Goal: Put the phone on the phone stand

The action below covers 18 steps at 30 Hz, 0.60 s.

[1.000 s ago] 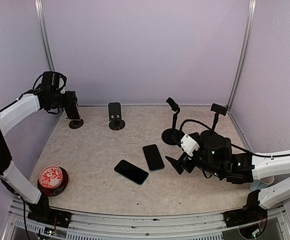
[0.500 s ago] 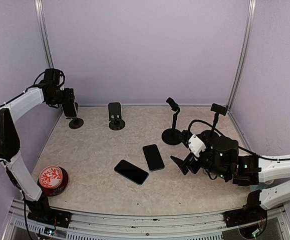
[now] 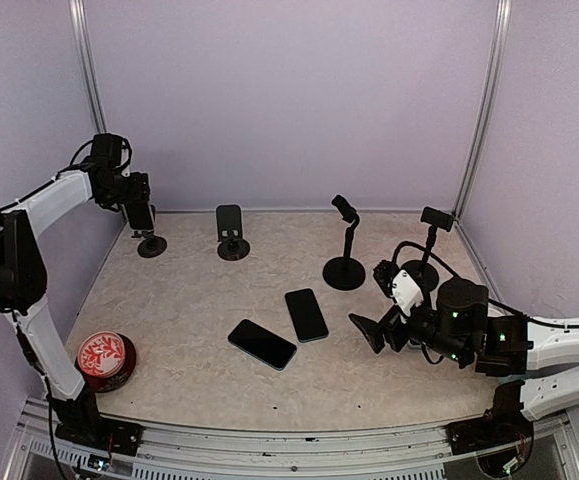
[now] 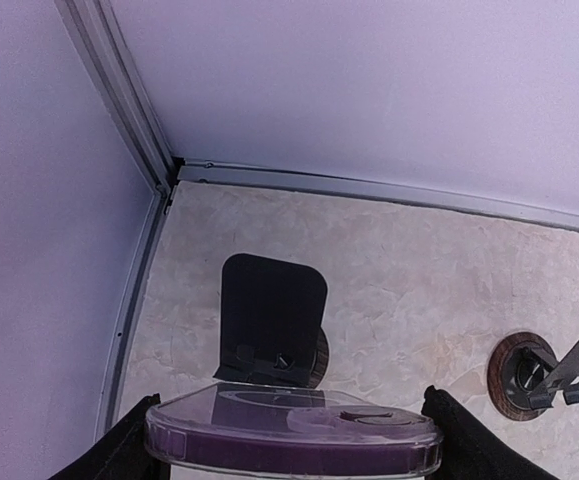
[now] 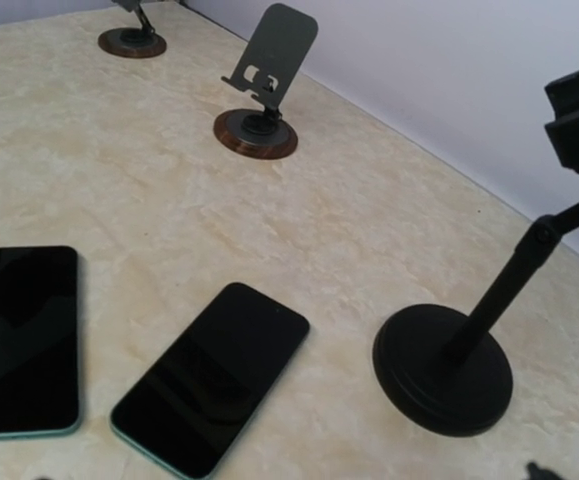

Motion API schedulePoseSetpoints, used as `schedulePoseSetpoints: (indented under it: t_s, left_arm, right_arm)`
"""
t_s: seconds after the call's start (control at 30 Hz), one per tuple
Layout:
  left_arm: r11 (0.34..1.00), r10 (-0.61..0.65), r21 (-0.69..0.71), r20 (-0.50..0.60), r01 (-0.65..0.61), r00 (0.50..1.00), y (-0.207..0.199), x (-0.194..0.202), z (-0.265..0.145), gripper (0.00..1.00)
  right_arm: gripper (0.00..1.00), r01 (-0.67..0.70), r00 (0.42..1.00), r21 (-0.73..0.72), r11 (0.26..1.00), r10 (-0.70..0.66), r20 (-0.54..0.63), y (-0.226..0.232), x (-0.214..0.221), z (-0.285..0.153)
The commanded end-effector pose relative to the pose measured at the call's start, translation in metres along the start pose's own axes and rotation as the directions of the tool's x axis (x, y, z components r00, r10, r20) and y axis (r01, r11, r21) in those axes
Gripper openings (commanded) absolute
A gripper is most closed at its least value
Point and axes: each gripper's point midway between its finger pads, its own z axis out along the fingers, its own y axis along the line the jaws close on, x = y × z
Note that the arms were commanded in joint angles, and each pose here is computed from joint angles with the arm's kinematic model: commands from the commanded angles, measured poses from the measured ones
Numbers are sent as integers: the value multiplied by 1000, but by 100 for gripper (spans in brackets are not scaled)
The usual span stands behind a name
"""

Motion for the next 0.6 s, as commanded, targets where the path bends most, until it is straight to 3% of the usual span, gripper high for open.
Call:
schedulePoseSetpoints:
  t_s: [0.0,0.57]
  left_arm:
    - [1000,0,-8,69,0,998,10,-26,0,58]
    - [998,-14,68,33,12,999,15,-23,26,62]
  right_arm:
    - [100,-24,1000,1,1000,24,-11,-2,3,-2]
    - [100,-36,999,-21,999,36,-23,5,3,3]
